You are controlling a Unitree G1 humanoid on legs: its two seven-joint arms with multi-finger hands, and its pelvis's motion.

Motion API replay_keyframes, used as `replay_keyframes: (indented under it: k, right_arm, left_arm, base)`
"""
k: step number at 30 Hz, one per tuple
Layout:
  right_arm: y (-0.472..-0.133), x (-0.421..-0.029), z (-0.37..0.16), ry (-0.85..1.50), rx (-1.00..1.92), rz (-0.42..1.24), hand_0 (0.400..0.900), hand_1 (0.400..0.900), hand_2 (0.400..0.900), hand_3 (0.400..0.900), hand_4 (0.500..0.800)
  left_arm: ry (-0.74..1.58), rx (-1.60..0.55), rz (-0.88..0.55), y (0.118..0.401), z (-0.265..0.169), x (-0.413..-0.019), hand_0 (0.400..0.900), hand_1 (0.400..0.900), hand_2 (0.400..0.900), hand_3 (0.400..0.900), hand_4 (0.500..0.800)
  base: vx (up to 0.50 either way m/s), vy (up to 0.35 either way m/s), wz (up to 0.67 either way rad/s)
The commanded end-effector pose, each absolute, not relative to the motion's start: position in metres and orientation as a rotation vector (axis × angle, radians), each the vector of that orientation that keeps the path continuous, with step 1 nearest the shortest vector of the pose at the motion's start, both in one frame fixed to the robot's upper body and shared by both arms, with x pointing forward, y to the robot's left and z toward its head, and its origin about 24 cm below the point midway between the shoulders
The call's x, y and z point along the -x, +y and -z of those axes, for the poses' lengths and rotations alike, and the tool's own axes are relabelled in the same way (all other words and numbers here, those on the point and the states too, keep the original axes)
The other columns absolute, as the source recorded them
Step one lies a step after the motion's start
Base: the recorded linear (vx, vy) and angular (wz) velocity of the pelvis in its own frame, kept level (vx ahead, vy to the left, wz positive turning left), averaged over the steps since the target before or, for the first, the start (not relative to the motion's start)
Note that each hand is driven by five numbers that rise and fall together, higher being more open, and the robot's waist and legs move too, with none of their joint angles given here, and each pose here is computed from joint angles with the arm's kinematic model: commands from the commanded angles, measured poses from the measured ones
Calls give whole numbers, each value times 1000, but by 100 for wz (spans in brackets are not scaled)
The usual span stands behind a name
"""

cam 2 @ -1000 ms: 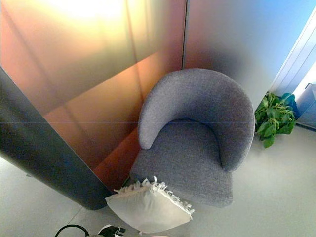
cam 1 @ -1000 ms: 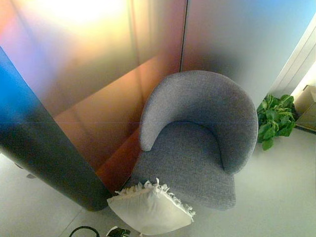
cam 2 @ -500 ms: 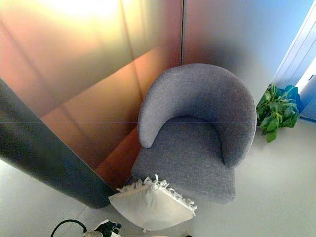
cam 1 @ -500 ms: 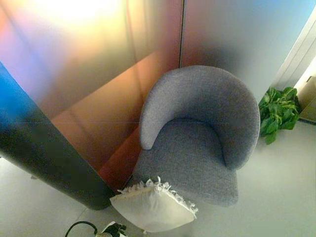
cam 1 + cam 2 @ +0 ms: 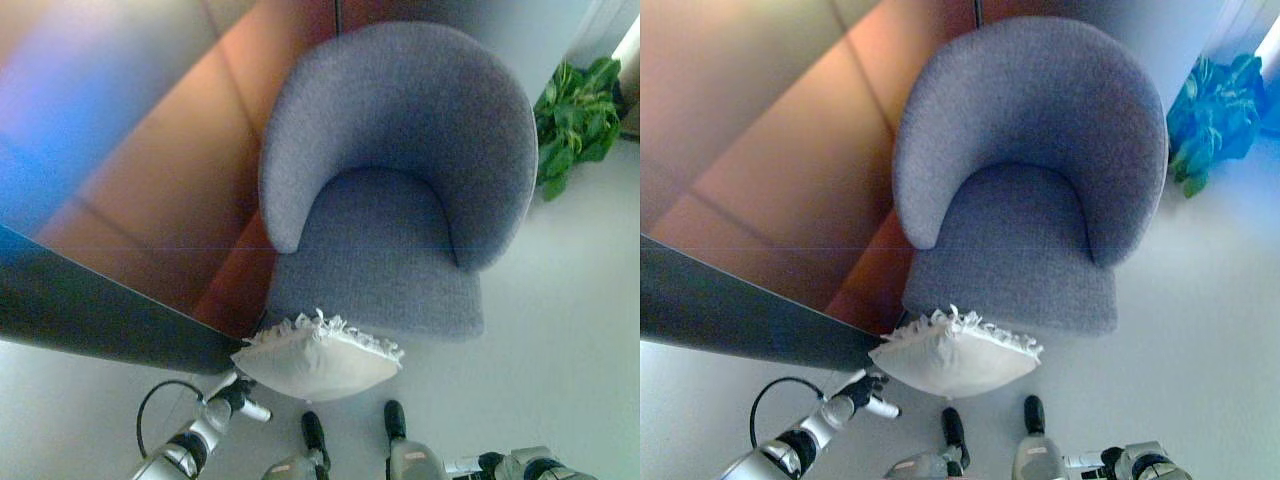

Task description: Pick up the pillow and put it on the sofa.

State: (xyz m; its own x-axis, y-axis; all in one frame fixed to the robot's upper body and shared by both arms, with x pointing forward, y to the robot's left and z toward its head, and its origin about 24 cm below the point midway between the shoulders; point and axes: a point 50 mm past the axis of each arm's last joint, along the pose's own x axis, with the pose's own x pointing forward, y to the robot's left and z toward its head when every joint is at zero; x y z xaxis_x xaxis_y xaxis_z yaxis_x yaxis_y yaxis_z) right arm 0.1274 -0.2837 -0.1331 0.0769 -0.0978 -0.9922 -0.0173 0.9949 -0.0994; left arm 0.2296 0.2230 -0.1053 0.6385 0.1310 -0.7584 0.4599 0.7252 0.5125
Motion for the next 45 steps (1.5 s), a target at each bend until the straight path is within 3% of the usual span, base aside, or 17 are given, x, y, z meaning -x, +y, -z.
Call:
replay_keyframes:
  k: [1,7,22,45]
  right_arm:
    - [-257,-151,133,1488,48,14,900,900,900,900,800]
    - [-254,-183,120,1399,53,0,900,900,900,900,800]
    - [-249,-230,93,1276,17,4,900,900,900,900,800]
    - [-253,-276,58,1099,25,41,900,900,900,900,800]
  left_arm:
    - [759,-806,54,254,62,-275,900,900,900,900,800]
    - [638,-820,-21,265,16,-315,900,900,900,900,800]
    - [462,-683,-133,266,-53,-363,900,900,900,900,800]
    - [278,-679,-123,239,-132,-403,900,900,900,900,800]
  base:
    - [-117,0,-14]
    - [-90,-9,-15]
    - [-43,11,-2]
    - [-14,-9,1]
